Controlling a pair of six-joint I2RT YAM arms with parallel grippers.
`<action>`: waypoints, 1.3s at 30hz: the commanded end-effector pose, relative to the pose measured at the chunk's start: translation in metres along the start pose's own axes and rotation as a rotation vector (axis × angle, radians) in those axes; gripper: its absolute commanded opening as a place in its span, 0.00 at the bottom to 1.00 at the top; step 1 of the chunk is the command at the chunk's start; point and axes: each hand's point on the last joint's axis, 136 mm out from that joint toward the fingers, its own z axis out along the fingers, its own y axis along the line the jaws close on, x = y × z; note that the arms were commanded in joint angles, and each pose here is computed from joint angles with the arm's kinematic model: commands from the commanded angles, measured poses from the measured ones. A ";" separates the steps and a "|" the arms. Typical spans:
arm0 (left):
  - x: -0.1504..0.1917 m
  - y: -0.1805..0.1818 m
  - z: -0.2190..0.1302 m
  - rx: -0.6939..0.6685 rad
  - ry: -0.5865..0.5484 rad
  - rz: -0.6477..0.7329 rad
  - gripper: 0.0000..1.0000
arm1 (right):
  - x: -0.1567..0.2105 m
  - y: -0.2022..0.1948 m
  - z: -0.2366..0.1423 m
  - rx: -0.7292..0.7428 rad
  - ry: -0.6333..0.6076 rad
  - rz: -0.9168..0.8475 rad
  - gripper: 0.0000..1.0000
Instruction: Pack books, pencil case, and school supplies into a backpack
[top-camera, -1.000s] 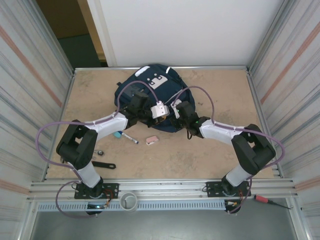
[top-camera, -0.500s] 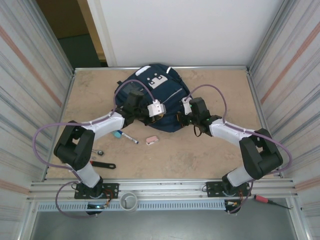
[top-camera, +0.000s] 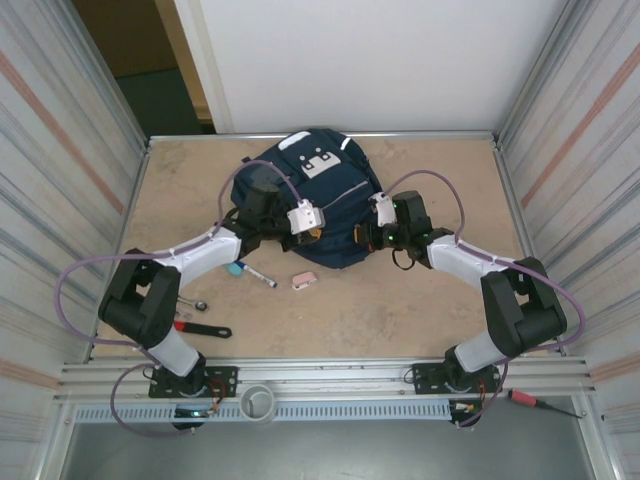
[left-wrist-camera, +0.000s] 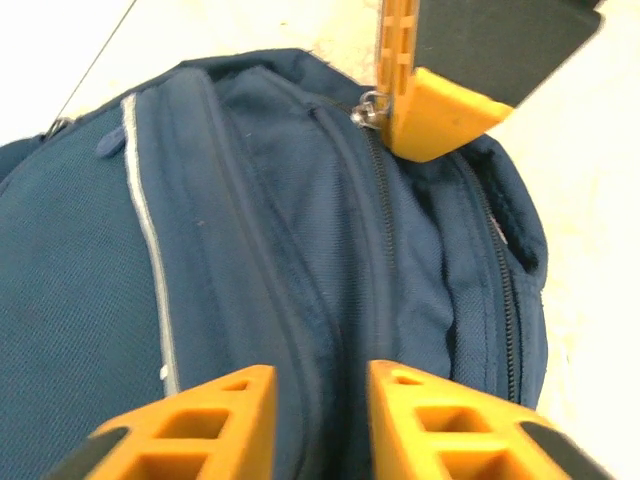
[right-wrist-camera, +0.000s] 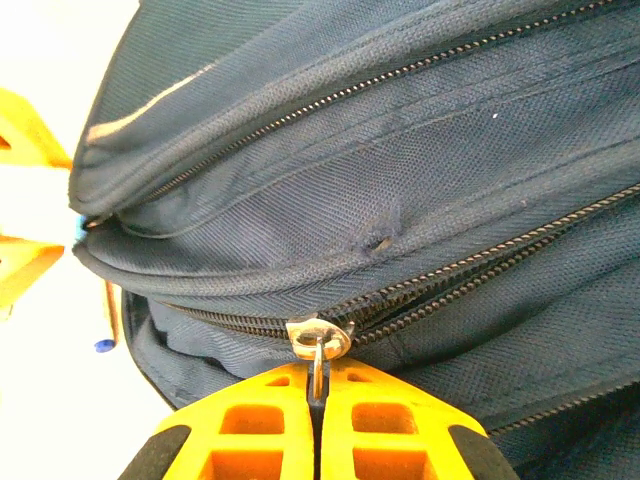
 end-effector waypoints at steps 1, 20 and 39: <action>-0.018 -0.009 -0.002 -0.001 -0.001 0.058 0.44 | -0.006 0.018 -0.012 -0.070 -0.008 0.017 0.00; -0.011 -0.011 0.020 0.085 0.082 0.066 0.00 | 0.013 -0.009 -0.026 0.043 0.035 0.037 0.00; 0.002 0.025 -0.012 -0.090 0.057 0.026 0.30 | -0.008 -0.019 -0.034 0.138 0.014 0.089 0.00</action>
